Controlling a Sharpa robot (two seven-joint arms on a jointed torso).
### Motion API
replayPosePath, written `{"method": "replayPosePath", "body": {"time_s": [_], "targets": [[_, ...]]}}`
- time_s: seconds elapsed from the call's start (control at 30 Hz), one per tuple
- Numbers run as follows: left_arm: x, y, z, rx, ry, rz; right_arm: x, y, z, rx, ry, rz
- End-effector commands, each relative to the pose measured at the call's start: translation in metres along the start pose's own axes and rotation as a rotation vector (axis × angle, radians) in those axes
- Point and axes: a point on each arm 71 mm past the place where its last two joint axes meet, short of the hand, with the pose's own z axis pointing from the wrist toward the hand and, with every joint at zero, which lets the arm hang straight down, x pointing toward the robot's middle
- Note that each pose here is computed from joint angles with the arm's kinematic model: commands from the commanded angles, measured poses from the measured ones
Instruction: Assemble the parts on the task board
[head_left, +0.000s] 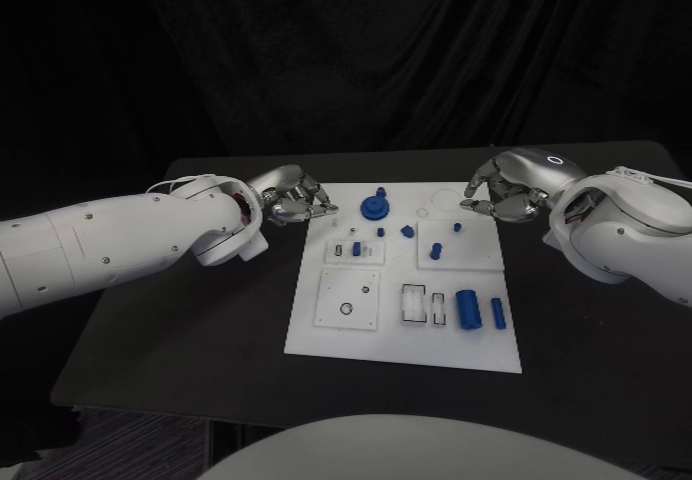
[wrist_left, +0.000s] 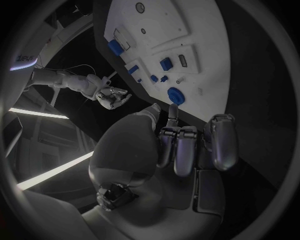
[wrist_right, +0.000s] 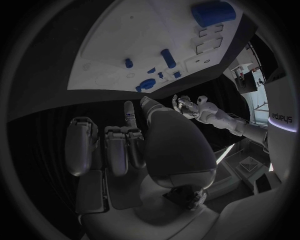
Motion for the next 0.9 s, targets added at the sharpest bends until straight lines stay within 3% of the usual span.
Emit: {"method": "replayPosePath", "body": {"time_s": [0.03,0.37,0.63,0.9], "targets": [[-0.002,-0.0053,-0.0033,0.148,-0.074,0.003,-0.004,0.009,0.005,-0.03,-0.053,-0.043],[0.0022,0.0118,-0.0162,0.196,-0.102,0.001,0.012,0.034,0.03,-0.15,0.022,-0.129],[0.0022,0.0182,-0.0233,0.204,-0.112,0.0,0.03,0.043,0.043,-0.123,0.138,-0.167],[0.0029,0.0183,-0.0254,0.214,-0.107,-0.002,0.043,0.041,0.047,-0.083,0.252,-0.204]]}}
